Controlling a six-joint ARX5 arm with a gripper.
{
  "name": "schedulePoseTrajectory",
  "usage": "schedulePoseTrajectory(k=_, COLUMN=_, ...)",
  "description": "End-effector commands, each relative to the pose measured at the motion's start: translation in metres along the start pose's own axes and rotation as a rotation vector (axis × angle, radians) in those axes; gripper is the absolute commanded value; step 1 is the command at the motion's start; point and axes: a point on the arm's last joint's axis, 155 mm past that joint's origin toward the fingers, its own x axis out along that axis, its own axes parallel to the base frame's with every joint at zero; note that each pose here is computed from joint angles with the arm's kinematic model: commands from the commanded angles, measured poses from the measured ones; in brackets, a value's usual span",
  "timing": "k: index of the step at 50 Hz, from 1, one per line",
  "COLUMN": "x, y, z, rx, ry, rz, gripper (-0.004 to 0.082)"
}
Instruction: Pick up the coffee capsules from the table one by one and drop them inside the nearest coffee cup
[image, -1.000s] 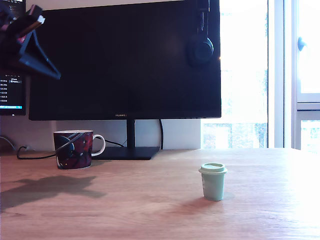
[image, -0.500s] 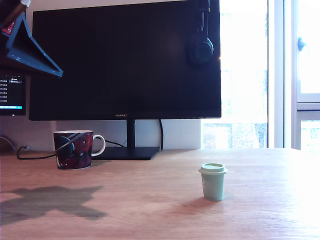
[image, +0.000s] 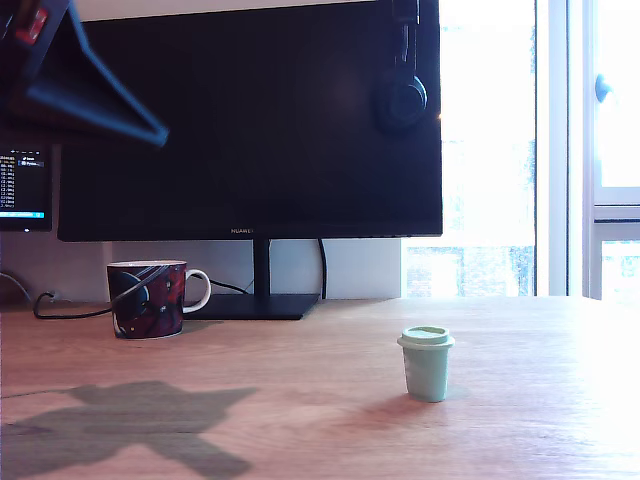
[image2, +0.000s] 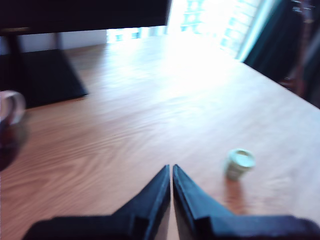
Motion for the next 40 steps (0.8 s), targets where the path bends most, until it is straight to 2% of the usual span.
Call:
schedulePoseTrajectory(k=1, x=0.0, y=-0.008, z=-0.019, rx=0.012, ry=0.021, rz=-0.035, gripper=-0.0019)
schedulePoseTrajectory(k=14, x=-0.001, y=-0.036, z=-0.047, rx=0.038, ry=0.05, rz=-0.13, gripper=-0.0019)
schedulePoseTrajectory(k=22, x=-0.002, y=-0.052, z=-0.052, rx=0.068, ry=0.029, rz=-0.181, gripper=-0.0019)
schedulePoseTrajectory(k=40, x=-0.001, y=-0.05, z=-0.064, rx=0.107, ry=-0.004, rz=-0.15, gripper=-0.0019)
